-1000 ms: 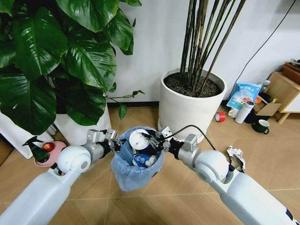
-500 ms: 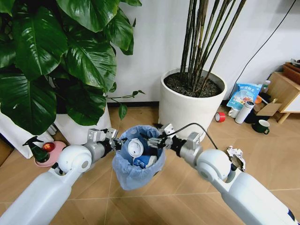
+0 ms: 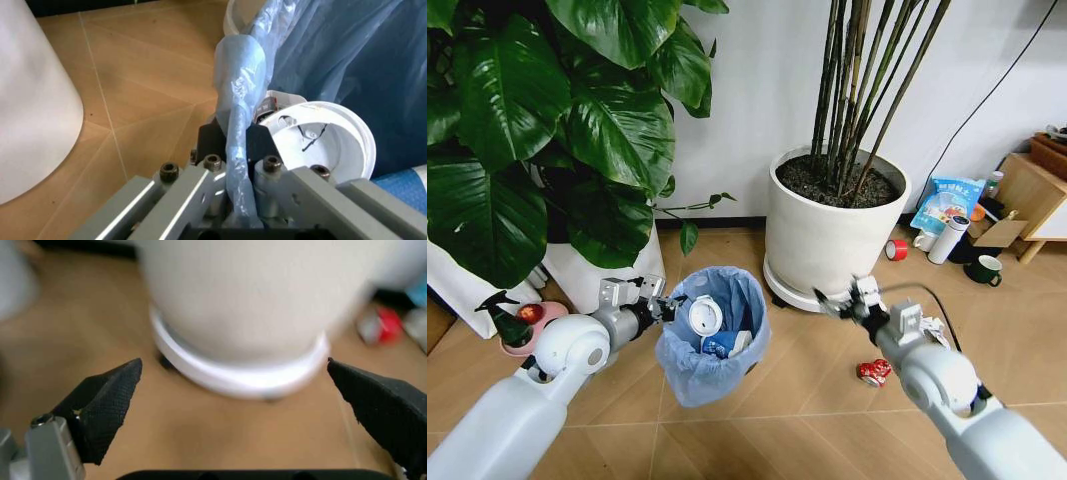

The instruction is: Pick up the trash bin and place the garbage on the floor into it.

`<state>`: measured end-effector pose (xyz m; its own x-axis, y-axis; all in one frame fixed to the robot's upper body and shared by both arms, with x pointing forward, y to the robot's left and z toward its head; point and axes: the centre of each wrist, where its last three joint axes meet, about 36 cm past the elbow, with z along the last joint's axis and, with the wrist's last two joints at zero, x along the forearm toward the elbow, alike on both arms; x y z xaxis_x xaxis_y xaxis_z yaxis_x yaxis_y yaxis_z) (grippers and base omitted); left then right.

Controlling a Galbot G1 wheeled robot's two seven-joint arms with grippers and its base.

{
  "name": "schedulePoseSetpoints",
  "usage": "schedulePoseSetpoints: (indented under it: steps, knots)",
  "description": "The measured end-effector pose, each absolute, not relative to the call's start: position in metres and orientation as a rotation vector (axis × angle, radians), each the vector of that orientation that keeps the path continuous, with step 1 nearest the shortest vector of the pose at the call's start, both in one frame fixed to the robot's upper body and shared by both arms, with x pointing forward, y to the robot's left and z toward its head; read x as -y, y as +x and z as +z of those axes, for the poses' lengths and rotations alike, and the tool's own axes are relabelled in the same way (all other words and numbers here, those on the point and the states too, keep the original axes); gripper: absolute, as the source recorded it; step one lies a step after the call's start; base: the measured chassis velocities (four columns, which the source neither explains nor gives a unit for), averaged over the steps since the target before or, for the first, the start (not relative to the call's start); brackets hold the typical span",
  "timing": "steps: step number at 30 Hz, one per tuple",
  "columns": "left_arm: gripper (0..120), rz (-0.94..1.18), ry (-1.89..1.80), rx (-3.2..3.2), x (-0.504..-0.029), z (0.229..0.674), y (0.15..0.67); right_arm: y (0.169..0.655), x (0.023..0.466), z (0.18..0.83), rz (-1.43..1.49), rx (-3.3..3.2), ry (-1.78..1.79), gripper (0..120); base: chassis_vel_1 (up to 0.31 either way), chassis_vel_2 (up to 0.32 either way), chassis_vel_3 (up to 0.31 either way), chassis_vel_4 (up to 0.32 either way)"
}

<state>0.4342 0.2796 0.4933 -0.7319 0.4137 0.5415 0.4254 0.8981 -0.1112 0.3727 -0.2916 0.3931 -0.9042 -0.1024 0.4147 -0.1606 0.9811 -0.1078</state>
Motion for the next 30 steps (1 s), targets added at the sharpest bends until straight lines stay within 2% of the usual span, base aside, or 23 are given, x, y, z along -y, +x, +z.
schedulePoseSetpoints:
  steps: [2,7,18,30]
  knots:
    - [0,-0.032,-0.605,2.484,-0.280,0.495,0.434,0.362,0.286,0.360,0.165,2.638,-0.007,100,0.000,0.000,0.000,0.000]
    - [0,-0.037,-0.605,2.480,-0.282,0.494,0.433,0.357,0.287,0.323,0.127,2.527,-0.213,100,0.000,0.000,0.000,0.000]
    - [0,-0.032,-0.615,2.480,-0.281,0.495,0.432,0.373,0.315,0.280,0.015,2.304,-0.429,100,0.000,0.000,0.000,0.000]
    - [0,-0.027,-0.626,2.481,-0.278,0.495,0.431,0.401,0.326,0.258,-0.092,2.254,-0.499,100,0.000,0.000,0.000,0.000]
